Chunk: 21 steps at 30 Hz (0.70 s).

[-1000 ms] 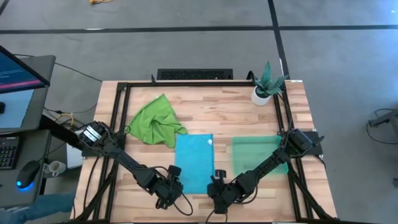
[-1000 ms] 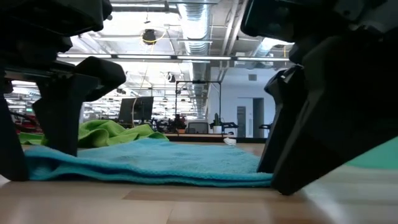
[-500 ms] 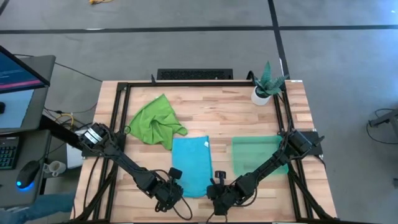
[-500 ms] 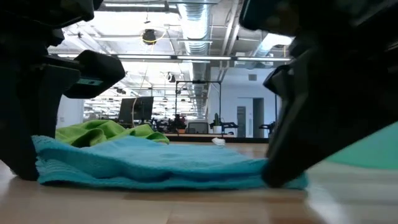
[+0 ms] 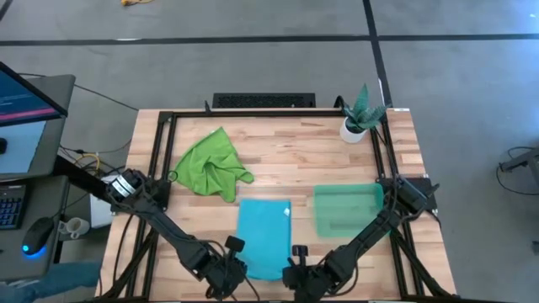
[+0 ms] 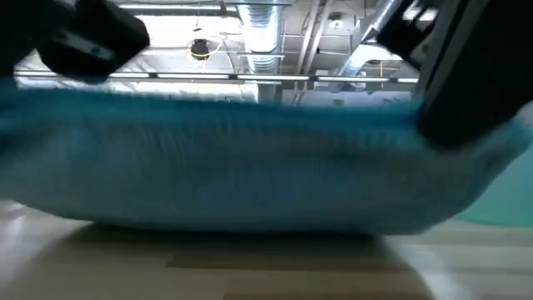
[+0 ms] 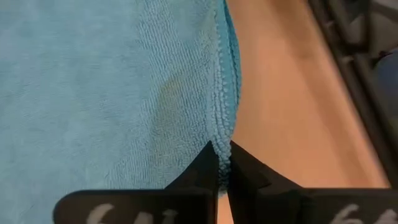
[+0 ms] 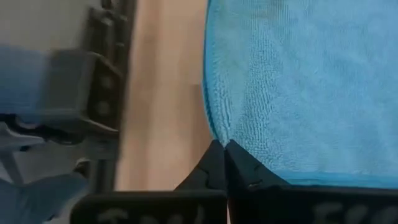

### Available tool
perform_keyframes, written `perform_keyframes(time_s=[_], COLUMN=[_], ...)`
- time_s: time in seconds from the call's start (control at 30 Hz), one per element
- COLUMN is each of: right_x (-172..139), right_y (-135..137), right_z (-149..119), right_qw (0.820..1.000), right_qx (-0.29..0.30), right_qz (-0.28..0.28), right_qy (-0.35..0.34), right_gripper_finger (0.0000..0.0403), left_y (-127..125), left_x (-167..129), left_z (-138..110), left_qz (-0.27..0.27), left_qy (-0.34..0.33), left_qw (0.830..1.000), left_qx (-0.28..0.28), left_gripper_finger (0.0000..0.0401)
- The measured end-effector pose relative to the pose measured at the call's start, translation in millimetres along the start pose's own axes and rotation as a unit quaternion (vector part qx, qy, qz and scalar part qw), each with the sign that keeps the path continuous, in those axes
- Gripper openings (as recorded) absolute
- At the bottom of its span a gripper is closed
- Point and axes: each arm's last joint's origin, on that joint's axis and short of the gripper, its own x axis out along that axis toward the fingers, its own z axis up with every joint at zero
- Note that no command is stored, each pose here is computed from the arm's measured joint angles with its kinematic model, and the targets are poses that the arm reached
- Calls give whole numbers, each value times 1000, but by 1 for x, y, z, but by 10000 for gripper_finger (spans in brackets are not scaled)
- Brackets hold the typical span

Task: Roll microfiber towels into tight, uniform cylinder then place into a basket
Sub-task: Fold the blue microfiber towel

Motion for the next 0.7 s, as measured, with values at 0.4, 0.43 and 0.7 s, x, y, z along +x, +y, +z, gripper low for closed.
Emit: perform_keyframes(time_s=[0.4,0.43,0.7], right_x=[-40,-42,-36], right_y=[21,20,-16], right_z=[29,31,28], right_qw=[999,999,990], right_qx=[-14,-16,-25], right_qz=[-27,-35,-124], right_qy=[-29,-27,55], right_gripper_finger=[6,6,8], left_y=[-18,-16,11], left_x=[-46,-50,-51], left_z=[12,13,12], left_qz=[101,118,223], left_qy=[23,26,45], left_qw=[995,993,974], left_qx=[6,9,7], left_gripper_finger=[6,6,6])
